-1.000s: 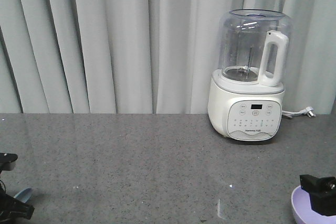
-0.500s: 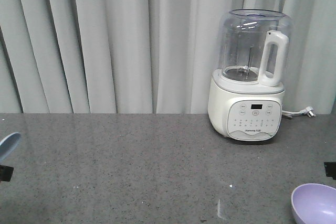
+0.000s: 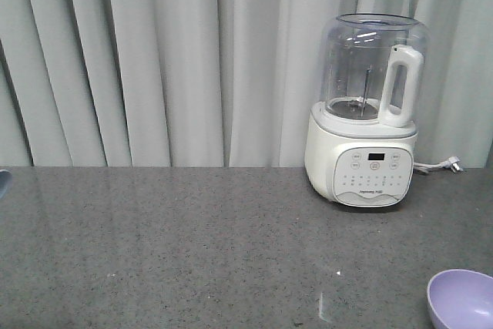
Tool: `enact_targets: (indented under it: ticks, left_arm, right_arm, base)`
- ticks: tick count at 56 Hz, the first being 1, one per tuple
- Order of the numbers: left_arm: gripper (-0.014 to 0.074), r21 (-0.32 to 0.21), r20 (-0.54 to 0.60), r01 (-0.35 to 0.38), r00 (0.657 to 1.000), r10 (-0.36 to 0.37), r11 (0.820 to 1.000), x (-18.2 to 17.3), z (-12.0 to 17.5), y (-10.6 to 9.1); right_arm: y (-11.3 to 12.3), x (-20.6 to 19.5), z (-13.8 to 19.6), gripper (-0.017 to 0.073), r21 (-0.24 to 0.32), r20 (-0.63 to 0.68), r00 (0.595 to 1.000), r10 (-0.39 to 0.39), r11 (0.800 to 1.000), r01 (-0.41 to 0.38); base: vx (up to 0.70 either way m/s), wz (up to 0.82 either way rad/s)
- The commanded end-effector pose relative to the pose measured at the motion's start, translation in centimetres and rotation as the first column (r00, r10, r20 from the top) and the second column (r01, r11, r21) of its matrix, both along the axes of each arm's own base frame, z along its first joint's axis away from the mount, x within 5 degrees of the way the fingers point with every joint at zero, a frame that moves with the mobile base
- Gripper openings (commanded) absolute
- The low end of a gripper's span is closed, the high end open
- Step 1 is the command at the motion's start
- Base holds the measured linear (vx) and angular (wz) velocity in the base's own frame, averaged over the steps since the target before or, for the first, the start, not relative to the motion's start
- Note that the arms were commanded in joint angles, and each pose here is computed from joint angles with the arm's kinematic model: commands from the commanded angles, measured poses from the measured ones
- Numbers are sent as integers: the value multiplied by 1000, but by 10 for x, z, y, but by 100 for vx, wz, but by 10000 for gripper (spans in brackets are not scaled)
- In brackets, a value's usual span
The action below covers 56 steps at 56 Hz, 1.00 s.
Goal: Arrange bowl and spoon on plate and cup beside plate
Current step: 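Grasp the white spoon with the left gripper and the bowl rim with the right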
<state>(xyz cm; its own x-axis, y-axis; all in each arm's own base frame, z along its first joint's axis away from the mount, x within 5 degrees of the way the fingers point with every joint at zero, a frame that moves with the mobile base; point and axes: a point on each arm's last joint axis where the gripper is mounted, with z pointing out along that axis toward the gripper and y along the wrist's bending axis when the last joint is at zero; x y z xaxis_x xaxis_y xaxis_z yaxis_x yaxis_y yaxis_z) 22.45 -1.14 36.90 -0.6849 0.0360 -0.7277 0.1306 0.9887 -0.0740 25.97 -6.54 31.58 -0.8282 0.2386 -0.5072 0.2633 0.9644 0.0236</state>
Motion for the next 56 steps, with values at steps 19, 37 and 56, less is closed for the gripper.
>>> enact_targets:
  ticks: [19,37,56]
  left_arm:
    - [0,-22,116,-6,993,9,1000,-3,19,-2]
    - [0,-23,119,-6,993,9,1000,-3,19,-2]
    - [0,-8,143,-1,990,2,1000,-1,20,-2]
  right_arm:
    - [-14,52,-50,518,16,-41,999,9,1000,-8]
    - [-19,60,-68,-19,-20,-92,995,34,999,-36]
    - [3,46,-19,-11,-94,74,978,193,978,-186]
  base:
    - [0,0]
    - [0,0]
    - [0,0]
